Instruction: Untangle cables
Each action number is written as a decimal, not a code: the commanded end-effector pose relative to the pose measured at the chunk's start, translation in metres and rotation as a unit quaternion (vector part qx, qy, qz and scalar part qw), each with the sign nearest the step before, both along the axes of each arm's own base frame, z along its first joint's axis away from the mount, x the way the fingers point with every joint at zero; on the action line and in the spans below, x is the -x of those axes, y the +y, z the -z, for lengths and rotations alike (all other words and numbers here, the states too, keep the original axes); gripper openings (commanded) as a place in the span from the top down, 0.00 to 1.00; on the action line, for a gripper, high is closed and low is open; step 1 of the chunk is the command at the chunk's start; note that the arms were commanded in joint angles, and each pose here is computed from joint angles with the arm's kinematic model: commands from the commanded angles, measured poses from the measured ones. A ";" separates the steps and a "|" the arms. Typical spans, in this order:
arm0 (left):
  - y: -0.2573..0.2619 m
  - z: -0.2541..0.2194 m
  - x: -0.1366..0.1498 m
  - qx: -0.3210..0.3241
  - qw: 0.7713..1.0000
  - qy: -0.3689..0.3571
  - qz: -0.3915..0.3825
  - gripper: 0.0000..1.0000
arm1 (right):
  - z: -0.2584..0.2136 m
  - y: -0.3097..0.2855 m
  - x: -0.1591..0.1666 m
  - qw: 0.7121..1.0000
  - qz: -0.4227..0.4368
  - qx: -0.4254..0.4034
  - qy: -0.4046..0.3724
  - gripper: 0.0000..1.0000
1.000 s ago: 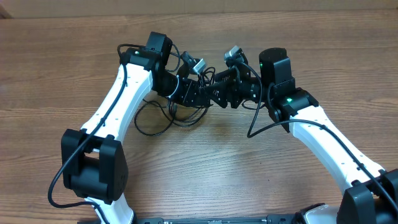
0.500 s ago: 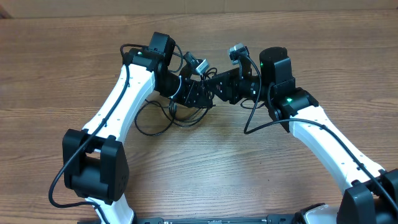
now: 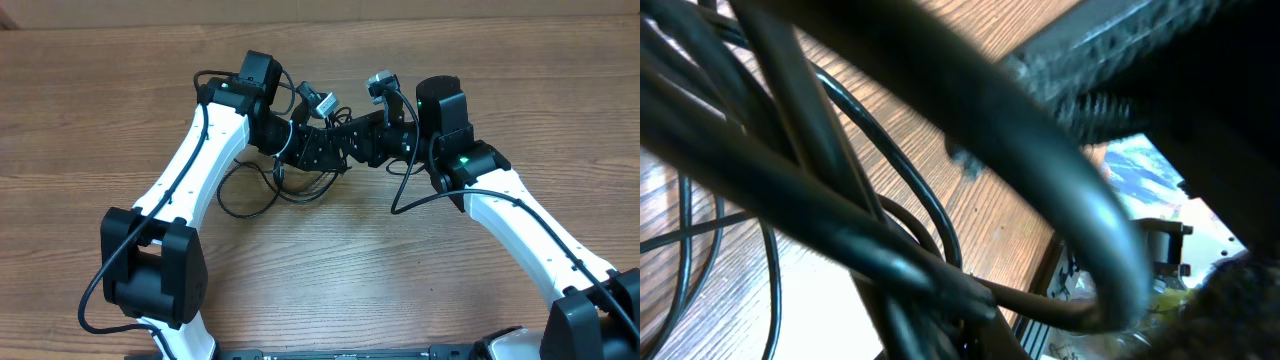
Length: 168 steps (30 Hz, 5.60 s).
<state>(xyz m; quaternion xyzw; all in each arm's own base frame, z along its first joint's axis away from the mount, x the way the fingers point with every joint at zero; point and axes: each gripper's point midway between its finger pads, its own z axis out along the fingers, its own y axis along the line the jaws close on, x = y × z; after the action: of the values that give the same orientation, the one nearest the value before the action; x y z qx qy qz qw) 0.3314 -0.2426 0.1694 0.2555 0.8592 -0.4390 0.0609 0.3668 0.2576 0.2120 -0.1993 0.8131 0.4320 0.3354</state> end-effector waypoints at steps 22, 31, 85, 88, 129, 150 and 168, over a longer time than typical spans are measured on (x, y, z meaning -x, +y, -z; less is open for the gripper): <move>0.008 0.018 -0.002 -0.064 0.998 -0.019 0.003 0.96 | -0.013 -0.054 -0.016 0.982 0.054 -0.107 0.145 0.96; 0.009 0.018 0.000 -0.066 0.998 -0.008 -0.001 0.96 | -0.017 -0.099 -0.032 0.976 0.093 -0.129 0.147 0.96; -0.023 -0.025 0.015 0.109 0.983 -0.098 0.111 0.96 | -0.001 -0.018 0.014 0.997 -0.054 -0.035 0.040 0.36; -0.023 -0.025 0.015 0.110 0.983 -0.099 0.111 0.96 | -0.005 -0.017 0.012 0.997 -0.050 -0.042 0.040 0.36; 0.013 0.014 -0.019 -0.047 0.997 -0.062 0.002 0.96 | 0.010 -0.023 0.017 0.995 -0.030 -0.029 0.092 0.96; 0.070 0.048 -0.044 -0.215 0.971 -0.064 -0.087 0.96 | 0.000 -0.016 0.025 0.988 -0.044 -0.067 0.129 0.96; 0.057 0.042 -0.038 -0.182 0.979 -0.053 -0.076 0.96 | 0.013 -0.024 0.019 0.986 0.000 -0.046 0.158 0.58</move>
<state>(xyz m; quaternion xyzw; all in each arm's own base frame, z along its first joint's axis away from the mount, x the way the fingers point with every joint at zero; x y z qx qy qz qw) 0.3718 -0.1743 0.1148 0.2184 0.9484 -0.2128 0.0867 0.3417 0.2367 0.1969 -0.1155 0.8320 0.5055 0.1971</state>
